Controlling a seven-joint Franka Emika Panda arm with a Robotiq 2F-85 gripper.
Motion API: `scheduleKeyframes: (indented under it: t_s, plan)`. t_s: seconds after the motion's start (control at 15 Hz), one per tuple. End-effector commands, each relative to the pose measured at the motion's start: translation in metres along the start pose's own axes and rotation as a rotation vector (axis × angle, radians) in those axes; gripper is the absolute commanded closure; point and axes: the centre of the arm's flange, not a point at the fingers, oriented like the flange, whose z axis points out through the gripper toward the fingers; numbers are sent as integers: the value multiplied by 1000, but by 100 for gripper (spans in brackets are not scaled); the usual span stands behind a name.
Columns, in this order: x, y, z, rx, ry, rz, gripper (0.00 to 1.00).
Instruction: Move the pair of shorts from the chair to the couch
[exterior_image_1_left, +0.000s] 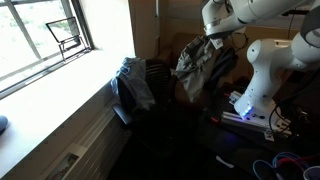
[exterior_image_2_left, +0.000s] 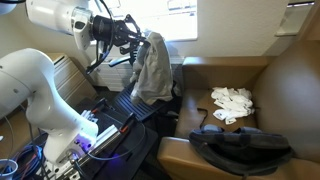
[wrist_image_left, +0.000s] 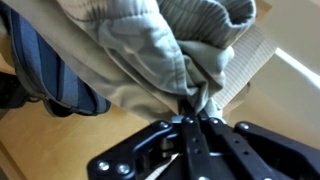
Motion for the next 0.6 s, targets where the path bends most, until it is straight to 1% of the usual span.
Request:
scheduleKeyframes:
  t_s: [0.0,0.07,0.13,0.2,0.33,0.4,0.47,0.53]
  plan:
    - [86,13,47,-89,6,185,99]
    - [103,14,67,-126,0,229,99]
    - [68,10,32,-59,20,159,99]
    - [82,16,40,-82,24,183,96]
    - [78,17,44,-94,7,178,96]
    - [70,17,37,-53,-38,177,99]
    - [75,13,41,-25,-96,236,99]
    - [81,10,60,-31,-127,298,99]
